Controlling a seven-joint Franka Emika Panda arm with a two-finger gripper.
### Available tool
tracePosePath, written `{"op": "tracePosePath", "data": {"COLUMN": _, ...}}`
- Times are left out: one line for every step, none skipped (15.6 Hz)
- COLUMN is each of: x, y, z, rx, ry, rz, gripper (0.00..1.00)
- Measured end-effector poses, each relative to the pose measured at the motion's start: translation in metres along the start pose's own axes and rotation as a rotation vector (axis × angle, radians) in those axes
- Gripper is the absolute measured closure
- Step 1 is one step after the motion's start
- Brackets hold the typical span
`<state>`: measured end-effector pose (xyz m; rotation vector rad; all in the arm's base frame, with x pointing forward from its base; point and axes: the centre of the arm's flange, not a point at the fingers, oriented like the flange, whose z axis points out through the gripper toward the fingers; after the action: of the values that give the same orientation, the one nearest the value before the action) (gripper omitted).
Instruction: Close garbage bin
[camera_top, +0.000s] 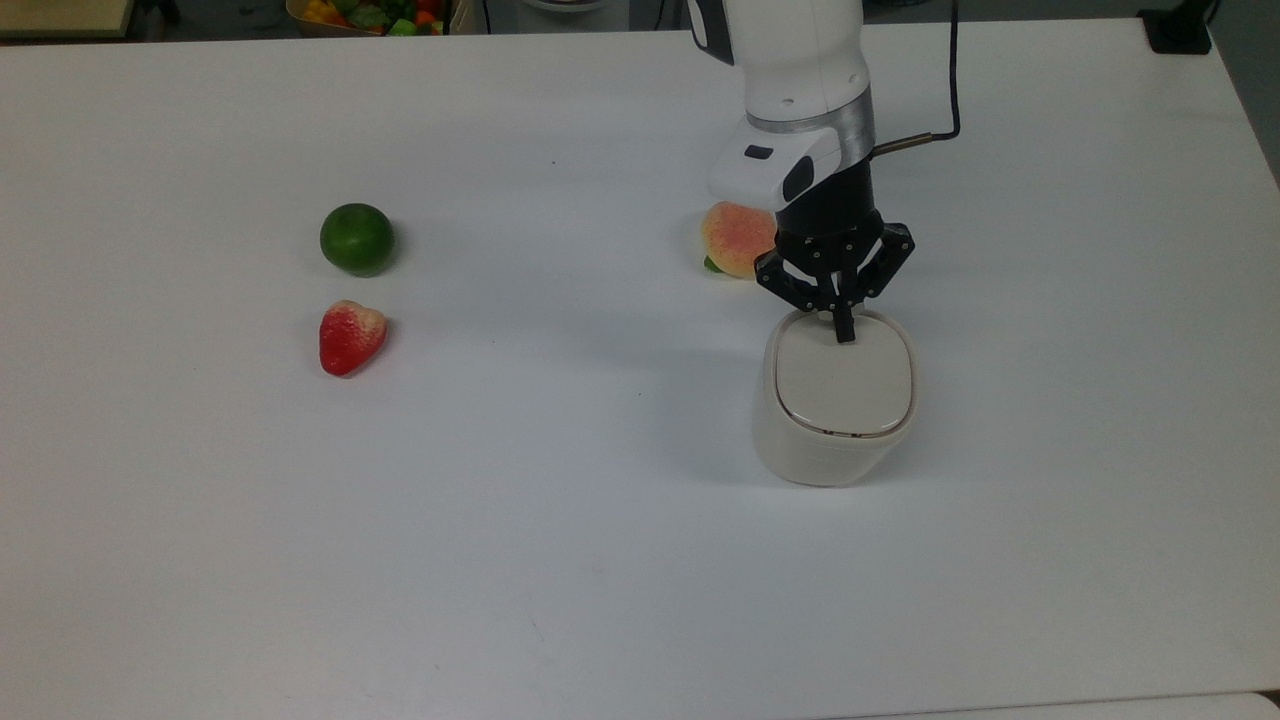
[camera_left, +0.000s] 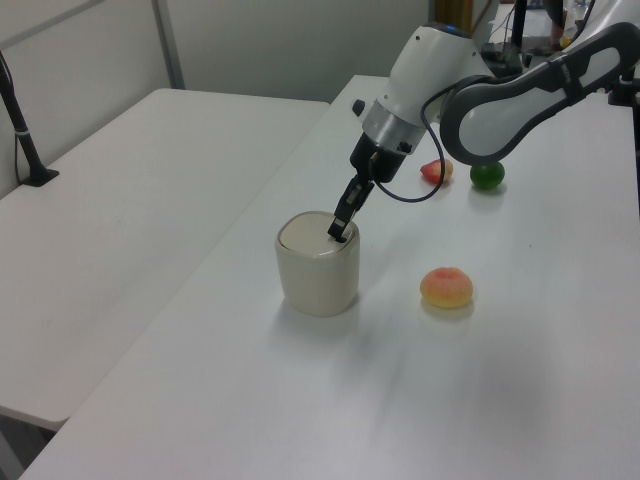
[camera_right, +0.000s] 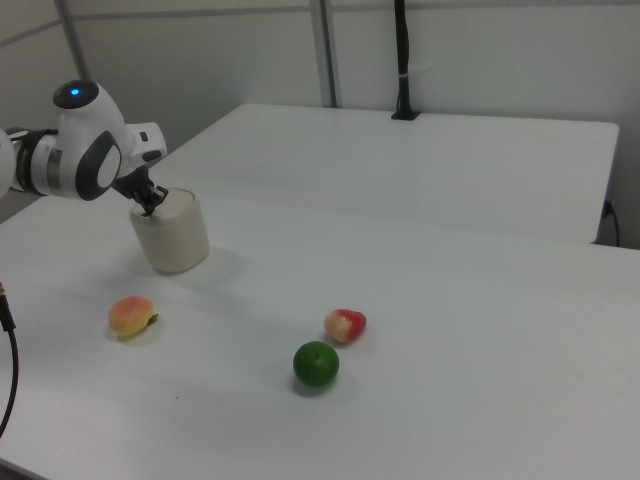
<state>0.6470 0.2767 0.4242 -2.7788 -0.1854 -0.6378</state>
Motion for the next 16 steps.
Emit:
{"op": "tracePosePath", "data": {"x": 0.000, "y": 0.000, "z": 0.000, "rx": 0.000, "ry": 0.000, "rz": -0.001, "gripper": 0.99}}
{"op": "tracePosePath", "data": {"x": 0.000, "y": 0.000, "z": 0.000, "rx": -0.001, "ry": 0.000, "rz": -0.001, "gripper": 0.99}}
{"op": "tracePosePath", "data": {"x": 0.000, "y": 0.000, "z": 0.000, "rx": -0.001, "ry": 0.000, "rz": -0.002, "gripper": 0.99}}
{"op": "tracePosePath", "data": {"x": 0.000, "y": 0.000, "z": 0.000, "rx": -0.001, "ry": 0.000, "rz": -0.002, "gripper": 0.99}}
{"op": "tracePosePath", "data": {"x": 0.000, "y": 0.000, "z": 0.000, "rx": -0.001, "ry": 0.000, "rz": -0.002, "gripper": 0.99}}
{"op": "tracePosePath", "data": {"x": 0.000, "y": 0.000, "z": 0.000, "rx": -0.001, "ry": 0.001, "rz": -0.003, "gripper": 0.99}}
{"op": "tracePosePath", "data": {"x": 0.000, "y": 0.000, "z": -0.001, "rx": -0.001, "ry": 0.002, "rz": -0.003, "gripper": 0.99}}
{"op": "tracePosePath", "data": {"x": 0.001, "y": 0.000, "z": -0.001, "rx": -0.001, "ry": 0.003, "rz": -0.002, "gripper": 0.99}}
{"op": "tracePosePath", "data": {"x": 0.001, "y": 0.000, "z": -0.002, "rx": -0.001, "ry": 0.003, "rz": -0.002, "gripper": 0.99}}
{"op": "tracePosePath", "data": {"x": 0.002, "y": 0.001, "z": -0.002, "rx": -0.002, "ry": 0.004, "rz": 0.000, "gripper": 0.99}}
{"op": "tracePosePath", "data": {"x": 0.002, "y": 0.003, "z": -0.004, "rx": -0.004, "ry": 0.000, "rz": 0.002, "gripper": 0.98}}
{"op": "tracePosePath", "data": {"x": 0.003, "y": 0.005, "z": -0.007, "rx": -0.008, "ry": -0.009, "rz": 0.004, "gripper": 0.97}}
{"op": "tracePosePath", "data": {"x": 0.005, "y": 0.008, "z": -0.013, "rx": -0.013, "ry": -0.018, "rz": 0.008, "gripper": 0.97}}
{"op": "tracePosePath", "data": {"x": 0.007, "y": 0.011, "z": -0.022, "rx": -0.020, "ry": -0.030, "rz": 0.012, "gripper": 0.97}}
{"op": "tracePosePath", "data": {"x": 0.008, "y": 0.013, "z": -0.032, "rx": -0.026, "ry": -0.044, "rz": 0.014, "gripper": 0.96}}
{"op": "tracePosePath", "data": {"x": 0.010, "y": 0.014, "z": -0.045, "rx": -0.033, "ry": -0.058, "rz": 0.016, "gripper": 0.95}}
